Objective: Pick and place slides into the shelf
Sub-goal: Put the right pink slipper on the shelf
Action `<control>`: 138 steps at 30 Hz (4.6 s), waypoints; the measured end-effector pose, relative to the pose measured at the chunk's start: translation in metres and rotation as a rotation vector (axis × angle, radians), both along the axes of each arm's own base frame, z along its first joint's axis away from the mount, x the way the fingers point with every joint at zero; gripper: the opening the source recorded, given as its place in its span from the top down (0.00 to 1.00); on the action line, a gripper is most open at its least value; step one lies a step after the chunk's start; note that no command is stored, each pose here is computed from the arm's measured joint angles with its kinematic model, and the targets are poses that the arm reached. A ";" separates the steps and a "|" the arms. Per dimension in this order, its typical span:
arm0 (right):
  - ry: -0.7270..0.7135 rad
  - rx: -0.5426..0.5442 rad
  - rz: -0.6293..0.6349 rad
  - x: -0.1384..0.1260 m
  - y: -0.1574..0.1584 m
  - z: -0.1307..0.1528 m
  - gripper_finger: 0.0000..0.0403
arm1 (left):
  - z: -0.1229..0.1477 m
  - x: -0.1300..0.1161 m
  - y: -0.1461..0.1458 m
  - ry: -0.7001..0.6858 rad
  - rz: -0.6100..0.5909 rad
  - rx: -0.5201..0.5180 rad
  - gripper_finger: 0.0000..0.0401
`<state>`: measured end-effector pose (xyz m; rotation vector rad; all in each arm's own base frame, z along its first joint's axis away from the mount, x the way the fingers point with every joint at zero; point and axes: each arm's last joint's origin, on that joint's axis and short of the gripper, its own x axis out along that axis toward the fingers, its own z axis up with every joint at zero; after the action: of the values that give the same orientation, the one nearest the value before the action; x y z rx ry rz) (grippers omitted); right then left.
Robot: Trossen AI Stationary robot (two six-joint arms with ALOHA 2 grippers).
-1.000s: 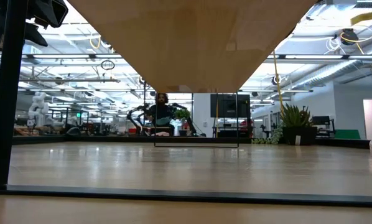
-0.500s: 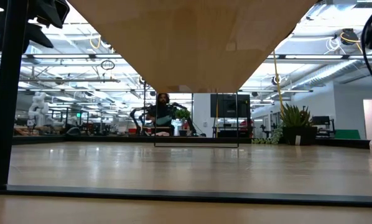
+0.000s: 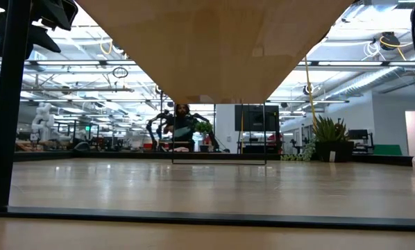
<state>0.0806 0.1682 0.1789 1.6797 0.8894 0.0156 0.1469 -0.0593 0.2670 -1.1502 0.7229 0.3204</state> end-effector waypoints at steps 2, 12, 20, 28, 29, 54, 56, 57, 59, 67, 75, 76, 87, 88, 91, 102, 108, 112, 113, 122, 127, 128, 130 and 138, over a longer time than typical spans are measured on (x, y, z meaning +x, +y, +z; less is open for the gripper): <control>-0.003 0.025 -0.004 0.002 0.006 -0.002 0.39 | 0.000 0.000 0.000 0.000 0.001 0.001 0.60; 0.010 0.077 -0.028 0.014 0.037 0.004 0.39 | 0.000 0.000 0.000 -0.006 -0.033 0.041 0.60; 0.057 0.038 -0.113 0.024 0.063 0.033 0.39 | 0.000 0.000 0.000 -0.008 -0.059 0.058 0.60; 0.094 -0.015 -0.150 0.029 0.077 0.056 0.39 | 0.000 0.000 0.000 -0.017 -0.120 0.111 0.60; 0.074 -0.012 -0.165 0.029 0.077 0.057 0.39 | 0.000 0.000 0.000 -0.017 -0.120 0.111 0.60; -0.173 -0.416 -0.210 0.040 0.073 0.104 0.39 | 0.001 0.000 -0.001 -0.028 -0.134 0.106 0.60; -0.105 -0.520 -0.128 0.044 0.065 0.118 0.39 | 0.001 0.001 -0.001 -0.029 -0.133 0.106 0.60; -0.070 -0.575 -0.087 0.046 0.060 0.125 0.39 | 0.001 0.001 -0.001 -0.031 -0.133 0.105 0.60; -0.018 -0.678 -0.005 0.053 0.050 0.140 0.39 | 0.001 0.001 -0.001 -0.031 -0.127 0.097 0.60; 0.169 -0.808 0.325 0.082 0.035 0.173 0.39 | 0.001 0.001 -0.001 -0.028 -0.106 0.071 0.60; 0.549 -0.939 0.505 0.097 0.076 0.156 0.39 | 0.001 0.001 -0.001 -0.030 -0.102 0.070 0.60; 0.603 -0.976 0.508 0.097 0.080 0.151 0.39 | 0.001 0.001 -0.001 -0.030 -0.100 0.071 0.60; 0.527 -0.998 0.479 0.103 0.097 0.115 0.39 | 0.001 0.001 -0.001 -0.032 -0.109 0.078 0.60; 0.512 -0.992 0.486 0.104 0.098 0.111 0.39 | 0.001 0.001 -0.001 -0.033 -0.111 0.080 0.60; 0.483 -0.955 0.537 0.106 0.103 0.102 0.39 | 0.001 0.001 -0.001 -0.034 -0.116 0.086 0.60; 0.522 -0.915 0.696 0.107 0.099 0.096 0.39 | 0.001 0.001 -0.001 -0.034 -0.120 0.090 0.60; 0.487 -0.915 0.758 0.108 0.100 0.096 0.39 | 0.001 0.001 -0.001 -0.034 -0.120 0.090 0.60; 0.484 -0.913 0.759 0.108 0.101 0.096 0.39 | 0.001 0.001 -0.001 -0.034 -0.119 0.090 0.60; 0.483 -0.913 0.758 0.108 0.101 0.096 0.39 | 0.001 0.001 -0.001 -0.034 -0.119 0.090 0.60; 0.474 -0.906 0.757 0.108 0.102 0.096 0.39 | 0.001 0.001 -0.001 -0.040 -0.130 0.114 0.60; 0.433 -0.893 0.768 0.110 0.105 0.096 0.39 | 0.001 0.001 -0.001 -0.040 -0.132 0.116 0.60; 0.424 -0.889 0.769 0.111 0.105 0.096 0.39 | 0.001 0.001 -0.001 -0.040 -0.133 0.117 0.60; 0.417 -0.886 0.769 0.111 0.106 0.096 0.39 | 0.001 0.001 -0.001 -0.041 -0.134 0.120 0.60; 0.450 -0.886 0.748 0.110 0.104 0.096 0.39 | 0.001 0.001 -0.001 -0.041 -0.136 0.122 0.60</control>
<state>0.1908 0.2723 0.2751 0.4727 1.5363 -0.2252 0.1480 -0.0601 0.2685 -0.9846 0.7318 0.2223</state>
